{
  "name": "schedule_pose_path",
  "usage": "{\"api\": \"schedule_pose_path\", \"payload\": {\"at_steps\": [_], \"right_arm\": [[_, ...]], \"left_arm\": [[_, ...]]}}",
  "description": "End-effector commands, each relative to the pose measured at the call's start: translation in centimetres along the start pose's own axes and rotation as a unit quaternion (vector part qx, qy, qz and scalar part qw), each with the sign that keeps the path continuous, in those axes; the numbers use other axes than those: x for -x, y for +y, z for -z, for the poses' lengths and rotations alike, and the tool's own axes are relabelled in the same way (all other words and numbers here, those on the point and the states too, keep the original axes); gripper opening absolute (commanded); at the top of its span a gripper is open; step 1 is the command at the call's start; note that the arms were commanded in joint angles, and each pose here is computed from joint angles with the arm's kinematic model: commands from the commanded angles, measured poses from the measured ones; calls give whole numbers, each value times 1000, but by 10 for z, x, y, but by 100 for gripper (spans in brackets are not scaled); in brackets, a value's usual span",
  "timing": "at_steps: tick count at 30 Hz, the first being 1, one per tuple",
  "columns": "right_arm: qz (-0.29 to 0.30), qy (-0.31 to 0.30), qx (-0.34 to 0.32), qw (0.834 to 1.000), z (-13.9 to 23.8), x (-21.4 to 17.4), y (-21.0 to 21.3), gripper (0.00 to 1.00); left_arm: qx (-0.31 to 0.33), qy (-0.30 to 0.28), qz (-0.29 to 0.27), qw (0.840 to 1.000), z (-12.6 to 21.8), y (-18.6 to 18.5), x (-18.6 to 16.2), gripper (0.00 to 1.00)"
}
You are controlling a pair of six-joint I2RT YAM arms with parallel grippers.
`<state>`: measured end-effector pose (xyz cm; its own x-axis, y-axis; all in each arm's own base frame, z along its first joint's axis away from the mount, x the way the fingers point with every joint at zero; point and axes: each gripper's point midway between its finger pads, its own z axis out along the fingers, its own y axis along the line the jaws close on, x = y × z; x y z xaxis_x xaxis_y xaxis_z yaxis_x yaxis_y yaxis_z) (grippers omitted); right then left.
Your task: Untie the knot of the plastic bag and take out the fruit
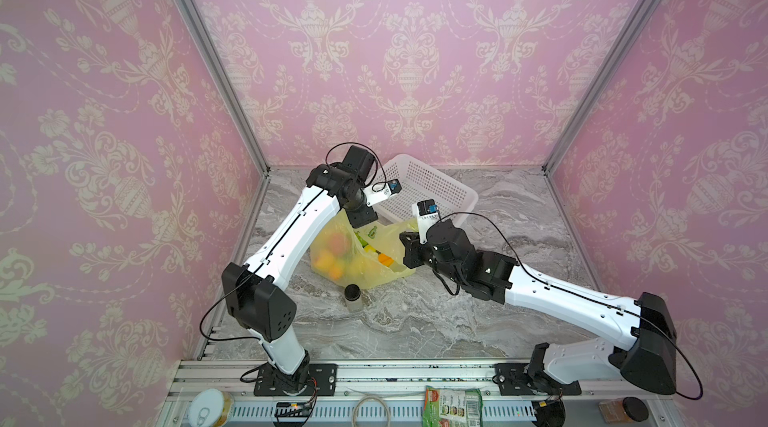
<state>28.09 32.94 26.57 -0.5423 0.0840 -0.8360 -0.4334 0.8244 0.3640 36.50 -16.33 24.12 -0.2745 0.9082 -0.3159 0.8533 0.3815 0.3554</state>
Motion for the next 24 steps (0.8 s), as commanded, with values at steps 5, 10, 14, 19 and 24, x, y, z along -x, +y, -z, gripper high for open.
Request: {"api": "schedule_pose_path", "payload": {"at_steps": [5, 10, 14, 19, 24], "right_arm": [[-1, -18, 19, 1000, 6, 7, 6, 0], [-5, -17, 41, 999, 8, 5, 12, 0], [-6, -13, 52, 999, 6, 4, 18, 0], [-7, -10, 49, 999, 2, 3, 18, 0], [-5, -18, 52, 998, 7, 9, 19, 0]], "left_arm": [[32, -25, -70, 997, 2, -3, 8, 72], [65, 3, -79, 995, -12, 14, 7, 68], [48, 5, -84, 995, -16, 13, 9, 69], [15, 14, -85, 996, -37, 9, -1, 70], [-9, -7, -58, 998, -43, 20, 3, 76]]}}
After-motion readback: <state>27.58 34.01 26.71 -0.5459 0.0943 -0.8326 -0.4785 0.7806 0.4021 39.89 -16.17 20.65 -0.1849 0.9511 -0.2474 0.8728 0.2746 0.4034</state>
